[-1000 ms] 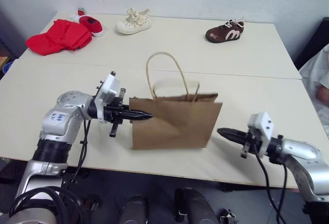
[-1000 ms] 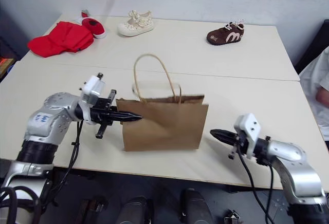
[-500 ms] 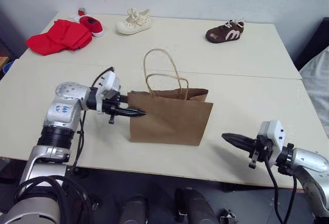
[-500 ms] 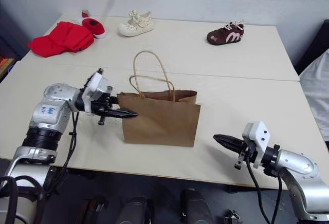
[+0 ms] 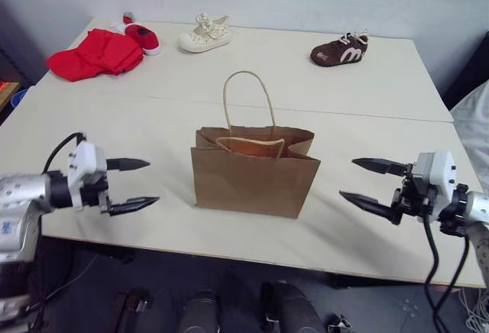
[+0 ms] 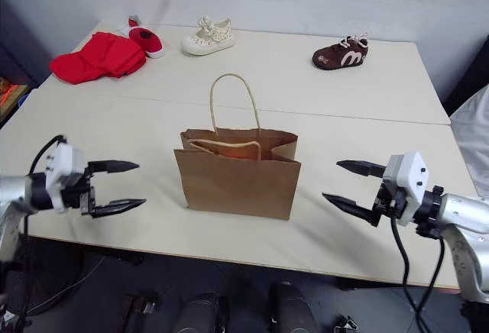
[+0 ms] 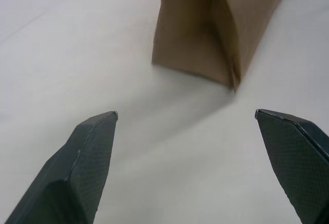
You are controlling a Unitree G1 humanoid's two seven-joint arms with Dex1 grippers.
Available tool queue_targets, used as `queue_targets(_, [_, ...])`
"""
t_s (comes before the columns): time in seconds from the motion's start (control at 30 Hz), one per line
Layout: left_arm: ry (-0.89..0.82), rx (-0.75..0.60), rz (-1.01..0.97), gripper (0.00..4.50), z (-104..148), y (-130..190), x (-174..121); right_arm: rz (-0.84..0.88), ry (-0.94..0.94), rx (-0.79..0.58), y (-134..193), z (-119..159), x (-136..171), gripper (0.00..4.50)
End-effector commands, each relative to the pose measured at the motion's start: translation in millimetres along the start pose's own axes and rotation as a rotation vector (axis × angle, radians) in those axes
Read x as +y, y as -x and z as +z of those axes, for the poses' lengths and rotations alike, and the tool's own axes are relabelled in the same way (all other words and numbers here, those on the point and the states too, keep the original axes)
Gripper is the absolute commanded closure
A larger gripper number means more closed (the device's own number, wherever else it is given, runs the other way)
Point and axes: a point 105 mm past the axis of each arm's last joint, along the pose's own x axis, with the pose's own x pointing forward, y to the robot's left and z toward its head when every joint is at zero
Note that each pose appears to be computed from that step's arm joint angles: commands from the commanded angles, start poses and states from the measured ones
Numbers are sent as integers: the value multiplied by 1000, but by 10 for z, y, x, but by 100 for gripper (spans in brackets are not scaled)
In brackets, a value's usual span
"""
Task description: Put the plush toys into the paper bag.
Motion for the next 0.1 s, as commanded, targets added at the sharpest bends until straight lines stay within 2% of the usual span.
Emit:
queue_targets(0.03, [-64, 47, 48, 0, 3, 191, -18, 45, 46, 32, 98, -20, 1, 3])
queue_targets(0.1, [-56, 56, 49, 0, -30, 227, -46, 42, 49, 48, 132, -78, -29, 3])
